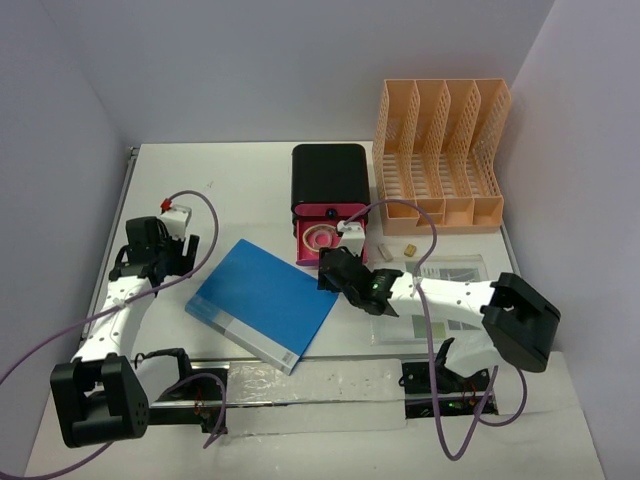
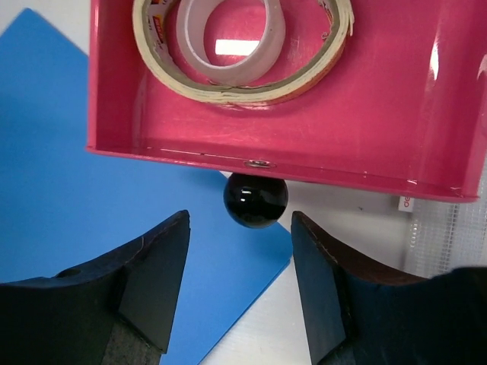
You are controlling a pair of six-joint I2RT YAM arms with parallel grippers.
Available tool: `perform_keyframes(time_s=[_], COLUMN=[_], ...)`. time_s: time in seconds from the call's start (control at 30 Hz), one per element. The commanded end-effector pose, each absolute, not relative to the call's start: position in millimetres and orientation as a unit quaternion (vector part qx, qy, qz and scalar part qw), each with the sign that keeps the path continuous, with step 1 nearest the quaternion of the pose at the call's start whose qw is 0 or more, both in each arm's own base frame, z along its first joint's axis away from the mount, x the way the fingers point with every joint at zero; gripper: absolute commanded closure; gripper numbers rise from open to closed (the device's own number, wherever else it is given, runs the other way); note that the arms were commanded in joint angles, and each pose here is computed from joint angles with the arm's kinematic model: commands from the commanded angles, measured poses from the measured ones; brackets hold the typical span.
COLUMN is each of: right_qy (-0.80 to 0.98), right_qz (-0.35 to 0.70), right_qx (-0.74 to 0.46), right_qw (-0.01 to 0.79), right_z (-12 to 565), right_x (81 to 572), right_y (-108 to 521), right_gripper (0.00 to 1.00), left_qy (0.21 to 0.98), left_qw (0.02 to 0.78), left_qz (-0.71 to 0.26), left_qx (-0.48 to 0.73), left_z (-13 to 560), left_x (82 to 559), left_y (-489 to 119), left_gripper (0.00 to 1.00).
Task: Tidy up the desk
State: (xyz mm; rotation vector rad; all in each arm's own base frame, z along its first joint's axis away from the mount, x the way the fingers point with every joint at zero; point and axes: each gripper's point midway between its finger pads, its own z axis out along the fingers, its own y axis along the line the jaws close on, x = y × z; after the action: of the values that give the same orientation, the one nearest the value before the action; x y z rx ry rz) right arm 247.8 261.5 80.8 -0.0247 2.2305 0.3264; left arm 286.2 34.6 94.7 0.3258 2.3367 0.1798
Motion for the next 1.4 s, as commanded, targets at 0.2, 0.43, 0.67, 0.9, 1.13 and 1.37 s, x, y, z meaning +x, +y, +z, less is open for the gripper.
perform_keyframes(time_s=[0.2, 0.43, 0.67, 0.9, 1.13, 1.37], right_qy=[0.868, 0.844, 0.826, 0.823, 0.816, 0.812], right_qz=[0.106, 0.120, 0.124, 0.109, 0.094, 0.080], right_qx=[0.029, 0.047, 0.059, 0.063, 0.060, 0.062], right_qw=[0.484, 0.521, 0.547, 0.554, 0.567, 0.575], right_z=[104.9, 130.9, 146.2, 147.6, 148.1, 145.8], right_x=[276.5, 283.3, 298.8, 326.8, 346.5, 382.4], right_y=[260.1, 254.5, 258.1, 264.3, 265.9, 261.5], right_gripper=[0.54, 0.58, 0.58, 0.58, 0.58, 0.58], left_qy=[0.905, 0.909, 0.912, 0.912, 0.912, 0.913], left_qw=[0.399, 0.392, 0.386, 0.385, 0.384, 0.382], left_qz=[0.055, 0.059, 0.057, 0.052, 0.042, 0.034], left_qx=[0.136, 0.133, 0.131, 0.133, 0.136, 0.139], left_z=[98.9, 91.4, 89.1, 89.7, 88.5, 87.9], left_x=[302.5, 303.3, 301.9, 301.2, 300.4, 299.2], left_y=[29.7, 32.4, 33.3, 32.3, 30.5, 28.5], left_gripper=[0.16, 0.16, 0.17, 0.17, 0.17, 0.17])
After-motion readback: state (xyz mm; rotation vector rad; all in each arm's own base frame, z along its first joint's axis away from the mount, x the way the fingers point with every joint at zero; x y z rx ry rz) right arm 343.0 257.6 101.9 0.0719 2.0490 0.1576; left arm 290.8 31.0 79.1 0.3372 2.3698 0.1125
